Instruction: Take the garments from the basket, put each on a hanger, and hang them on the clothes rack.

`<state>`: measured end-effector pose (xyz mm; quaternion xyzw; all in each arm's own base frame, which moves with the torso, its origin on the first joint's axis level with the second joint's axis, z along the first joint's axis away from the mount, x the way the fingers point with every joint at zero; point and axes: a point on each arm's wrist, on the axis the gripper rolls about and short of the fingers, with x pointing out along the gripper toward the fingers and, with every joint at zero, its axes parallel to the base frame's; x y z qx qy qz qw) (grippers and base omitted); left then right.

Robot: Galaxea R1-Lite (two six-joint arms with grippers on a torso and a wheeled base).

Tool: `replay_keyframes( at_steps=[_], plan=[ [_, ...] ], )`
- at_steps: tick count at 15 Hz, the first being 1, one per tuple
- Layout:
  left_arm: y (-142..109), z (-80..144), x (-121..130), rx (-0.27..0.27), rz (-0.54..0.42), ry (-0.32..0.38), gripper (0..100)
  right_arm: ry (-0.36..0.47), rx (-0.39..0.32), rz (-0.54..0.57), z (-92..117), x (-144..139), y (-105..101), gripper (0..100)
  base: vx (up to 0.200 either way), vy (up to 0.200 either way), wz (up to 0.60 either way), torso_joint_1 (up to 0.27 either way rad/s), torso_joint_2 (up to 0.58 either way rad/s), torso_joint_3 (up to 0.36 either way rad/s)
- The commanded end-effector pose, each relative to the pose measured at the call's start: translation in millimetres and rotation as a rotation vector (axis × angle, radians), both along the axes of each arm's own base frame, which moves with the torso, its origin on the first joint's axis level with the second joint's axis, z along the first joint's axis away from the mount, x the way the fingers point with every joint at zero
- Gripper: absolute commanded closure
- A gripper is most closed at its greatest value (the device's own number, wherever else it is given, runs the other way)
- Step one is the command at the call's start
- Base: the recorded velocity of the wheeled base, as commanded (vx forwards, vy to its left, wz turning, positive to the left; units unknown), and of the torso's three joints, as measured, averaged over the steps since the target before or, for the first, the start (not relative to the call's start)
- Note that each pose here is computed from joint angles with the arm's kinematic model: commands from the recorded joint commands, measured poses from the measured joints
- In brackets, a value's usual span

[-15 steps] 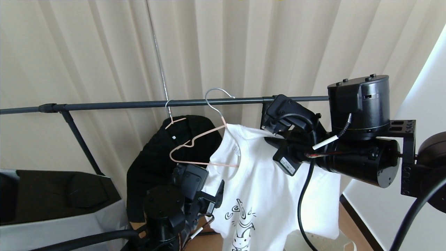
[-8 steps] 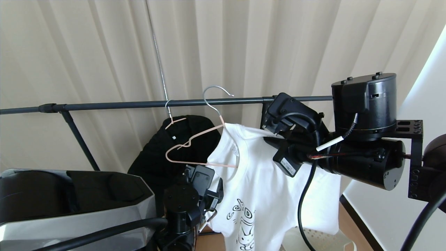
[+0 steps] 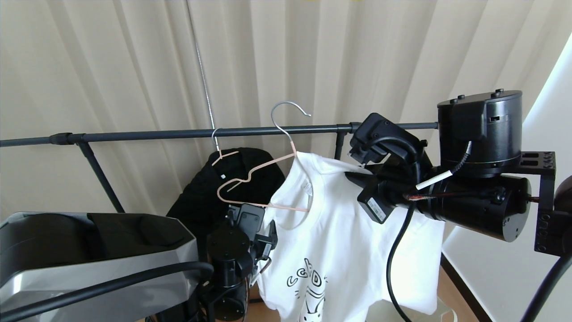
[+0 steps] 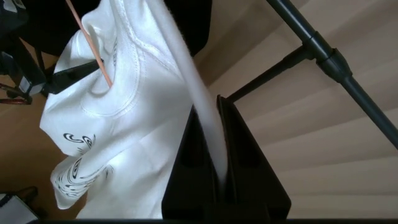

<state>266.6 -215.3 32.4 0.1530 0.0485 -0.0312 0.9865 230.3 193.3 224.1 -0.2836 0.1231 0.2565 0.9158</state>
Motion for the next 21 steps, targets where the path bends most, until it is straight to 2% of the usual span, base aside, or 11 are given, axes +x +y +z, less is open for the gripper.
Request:
replay_keyframes(
  at_steps=[1,10,11,19,21],
  plan=[
    [4,3,3,-0.009,0.016,-0.008,0,-0.004,0.004,-0.007,1,0,-2,100,0.000,0.000,0.00,0.000,0.00,0.000],
    [16,7,18,-0.019,0.066,-0.028,0,-0.014,0.015,-0.029,6,2,-9,100,0.000,0.000,0.00,0.000,0.00,0.000],
    [16,7,18,-0.018,0.068,-0.027,100,-0.016,0.016,-0.029,6,2,-10,100,0.000,0.000,0.00,0.000,0.00,0.000],
    [17,13,18,-0.030,0.070,-0.041,100,-0.001,0.012,-0.030,2,-2,-12,100,0.000,0.000,0.00,0.000,0.00,0.000],
    [23,17,21,-0.028,0.086,-0.051,100,0.013,0.028,-0.049,-5,-7,-21,100,0.000,0.000,0.00,0.000,0.00,0.000]
  ],
)
